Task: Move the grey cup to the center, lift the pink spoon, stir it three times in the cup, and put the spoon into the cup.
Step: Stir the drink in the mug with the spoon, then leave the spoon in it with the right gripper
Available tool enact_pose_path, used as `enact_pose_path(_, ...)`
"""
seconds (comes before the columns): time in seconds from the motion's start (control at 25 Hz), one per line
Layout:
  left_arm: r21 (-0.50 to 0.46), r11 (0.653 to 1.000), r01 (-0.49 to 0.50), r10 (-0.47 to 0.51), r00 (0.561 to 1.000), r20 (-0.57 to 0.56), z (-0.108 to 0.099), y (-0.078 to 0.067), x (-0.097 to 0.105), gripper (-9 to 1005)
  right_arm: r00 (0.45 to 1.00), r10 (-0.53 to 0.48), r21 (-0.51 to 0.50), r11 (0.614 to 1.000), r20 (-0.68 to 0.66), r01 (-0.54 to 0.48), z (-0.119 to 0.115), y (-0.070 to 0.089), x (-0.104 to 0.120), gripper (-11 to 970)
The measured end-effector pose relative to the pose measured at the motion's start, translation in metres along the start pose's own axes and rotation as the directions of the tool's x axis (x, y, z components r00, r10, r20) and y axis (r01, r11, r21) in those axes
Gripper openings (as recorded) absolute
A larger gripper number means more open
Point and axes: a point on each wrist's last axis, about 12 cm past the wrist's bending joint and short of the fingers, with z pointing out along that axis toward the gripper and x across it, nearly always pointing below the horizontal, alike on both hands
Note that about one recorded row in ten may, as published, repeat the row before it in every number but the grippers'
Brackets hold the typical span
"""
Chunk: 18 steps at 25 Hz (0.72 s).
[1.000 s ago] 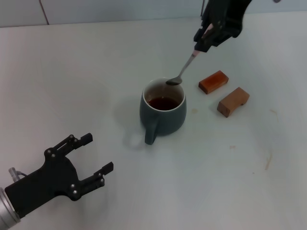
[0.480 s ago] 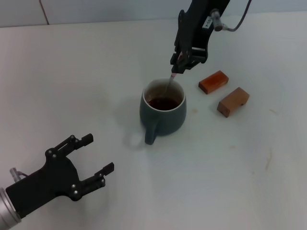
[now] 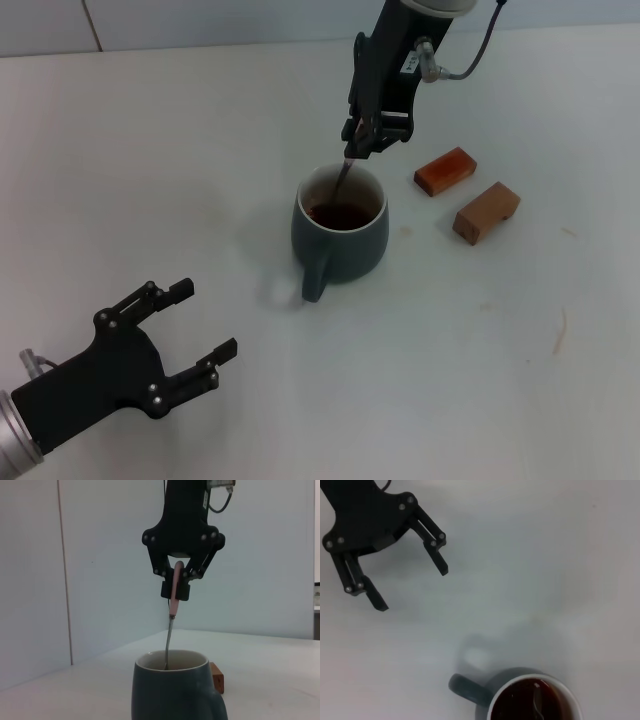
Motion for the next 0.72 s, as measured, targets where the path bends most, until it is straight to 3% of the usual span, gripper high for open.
enact_pose_path(0.72,0.001,1.000,0.000,0.000,1.000,-0.012,0.001,0.000,0.001,809,0.998,-0.023,-0.033,0.999,-0.061,0.021,0.014,0.005,-0.005,174)
